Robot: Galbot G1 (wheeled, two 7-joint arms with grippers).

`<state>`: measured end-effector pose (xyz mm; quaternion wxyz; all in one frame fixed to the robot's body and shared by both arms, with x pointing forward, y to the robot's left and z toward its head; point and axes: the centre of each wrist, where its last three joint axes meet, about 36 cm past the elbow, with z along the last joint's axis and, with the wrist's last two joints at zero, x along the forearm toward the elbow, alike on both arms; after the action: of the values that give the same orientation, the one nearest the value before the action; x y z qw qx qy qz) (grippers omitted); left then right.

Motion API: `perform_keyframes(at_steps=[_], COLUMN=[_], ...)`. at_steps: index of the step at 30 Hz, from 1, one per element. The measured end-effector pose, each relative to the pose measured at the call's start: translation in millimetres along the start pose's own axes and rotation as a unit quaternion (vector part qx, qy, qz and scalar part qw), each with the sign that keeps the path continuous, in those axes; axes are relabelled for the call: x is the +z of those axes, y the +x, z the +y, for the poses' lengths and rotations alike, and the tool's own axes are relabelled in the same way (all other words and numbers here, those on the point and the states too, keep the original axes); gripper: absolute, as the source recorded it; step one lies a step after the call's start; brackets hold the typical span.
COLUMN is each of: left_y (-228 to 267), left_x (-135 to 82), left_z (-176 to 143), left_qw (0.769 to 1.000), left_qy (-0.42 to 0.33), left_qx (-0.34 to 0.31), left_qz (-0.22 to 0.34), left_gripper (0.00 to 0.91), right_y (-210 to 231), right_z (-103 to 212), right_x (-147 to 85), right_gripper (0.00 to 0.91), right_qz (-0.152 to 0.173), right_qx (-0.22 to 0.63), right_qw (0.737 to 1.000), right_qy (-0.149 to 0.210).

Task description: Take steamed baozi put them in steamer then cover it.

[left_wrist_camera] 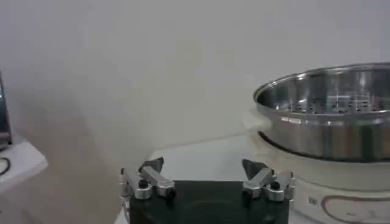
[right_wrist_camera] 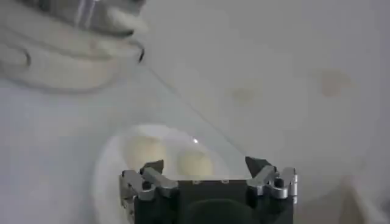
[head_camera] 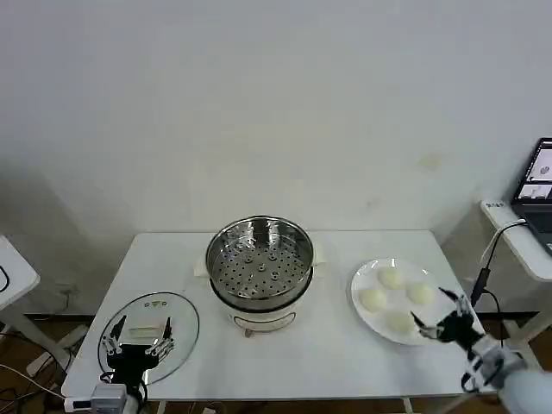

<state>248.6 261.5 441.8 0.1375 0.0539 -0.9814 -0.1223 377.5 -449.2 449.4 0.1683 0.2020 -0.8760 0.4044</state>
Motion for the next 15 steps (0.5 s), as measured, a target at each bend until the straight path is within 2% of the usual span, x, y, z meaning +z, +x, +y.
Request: perform_keyframes(at_steps=[6,12,15], left_y=[0.1,-1.0,0.3], left_x=[-2.0,-4.8,-7.0], left_z=[1.2,2.6,3.6], left_qw=[1.000,1.000,1.000], left_qy=[-0.006,-0.007,-0.007], left_qx=[-0.001,-0.005,-0.004], left_qz=[-0.002,-0.004,-0.003], left_gripper=[0.907,0.907,0.907], right_y=[-33.2,-72.1,-92.1], right_z=[-76.8,-126.7,-143.6], right_x=[-14.4,-36.6,-45.1], right_gripper=[0.907,0.907,0.907], right_qz=[0.032,0.054,0.070], right_qx=[-0.075,-0.164,-0.205], right_qw=[0.988,0.964,0.949], right_qy=[0.128,0.204,0.228])
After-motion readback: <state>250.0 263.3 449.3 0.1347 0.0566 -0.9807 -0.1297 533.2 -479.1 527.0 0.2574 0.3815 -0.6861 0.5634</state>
